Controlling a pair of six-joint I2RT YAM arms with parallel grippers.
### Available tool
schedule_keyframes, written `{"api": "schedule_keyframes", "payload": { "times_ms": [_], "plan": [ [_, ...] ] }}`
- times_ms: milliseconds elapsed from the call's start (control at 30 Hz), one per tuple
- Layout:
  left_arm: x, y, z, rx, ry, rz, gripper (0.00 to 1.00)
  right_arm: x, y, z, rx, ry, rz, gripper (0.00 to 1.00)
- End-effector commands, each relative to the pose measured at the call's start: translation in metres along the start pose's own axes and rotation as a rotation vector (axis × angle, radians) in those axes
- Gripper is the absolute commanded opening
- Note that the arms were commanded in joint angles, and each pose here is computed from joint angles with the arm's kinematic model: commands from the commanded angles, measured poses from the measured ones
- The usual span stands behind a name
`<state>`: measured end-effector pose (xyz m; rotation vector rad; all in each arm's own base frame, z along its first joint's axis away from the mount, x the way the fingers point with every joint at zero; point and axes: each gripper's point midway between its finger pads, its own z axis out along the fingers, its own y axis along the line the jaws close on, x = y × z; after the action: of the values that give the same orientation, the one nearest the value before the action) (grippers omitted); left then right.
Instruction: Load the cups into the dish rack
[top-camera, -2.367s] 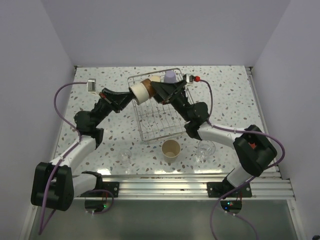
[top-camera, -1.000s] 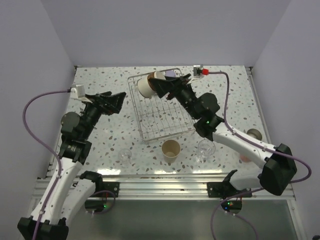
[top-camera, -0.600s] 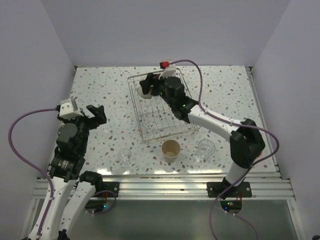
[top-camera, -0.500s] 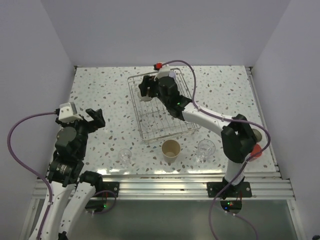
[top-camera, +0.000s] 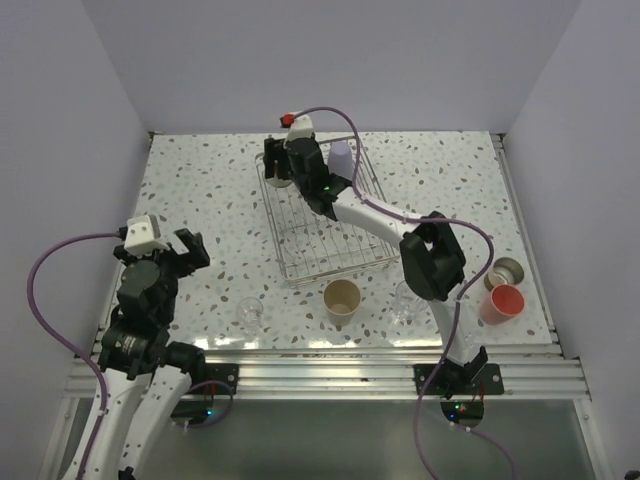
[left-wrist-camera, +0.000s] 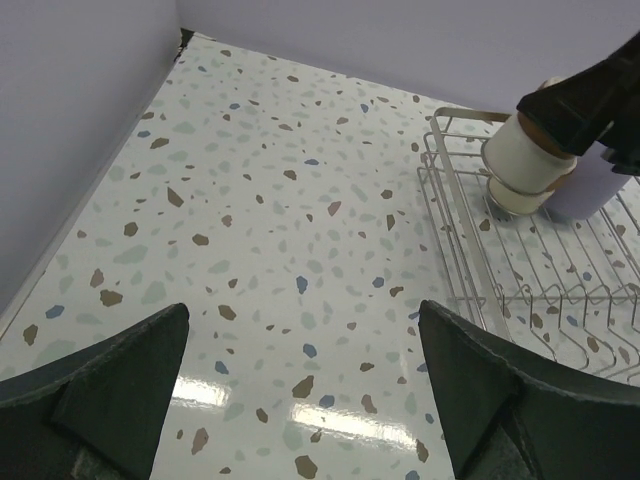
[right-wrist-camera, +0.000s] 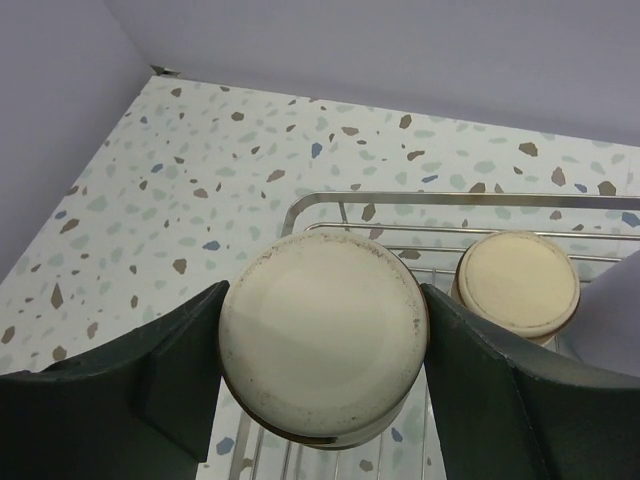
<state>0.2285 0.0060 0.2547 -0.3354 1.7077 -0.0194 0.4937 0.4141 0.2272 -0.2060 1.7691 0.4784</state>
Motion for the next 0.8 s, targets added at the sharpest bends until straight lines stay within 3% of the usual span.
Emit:
{"api": "schedule_keyframes", "payload": {
  "times_ms": [0,167,767],
  "plan": [
    [-0.008,-0.008,-0.005,0.074,-0.041,0.049,1.00,-0.006,-0.004,0.015,0.047,-0.020,-0.042,0.00],
    [-0.015,-0.013,-0.014,0.127,-0.091,0.064,1.00,0.008,-0.009,0.034,0.083,-0.010,-0.077,0.00],
    [-0.011,-0.027,-0.013,0.219,-0.079,0.115,1.00,0.052,-0.028,0.078,0.151,-0.002,-0.082,0.00]
  ]
}}
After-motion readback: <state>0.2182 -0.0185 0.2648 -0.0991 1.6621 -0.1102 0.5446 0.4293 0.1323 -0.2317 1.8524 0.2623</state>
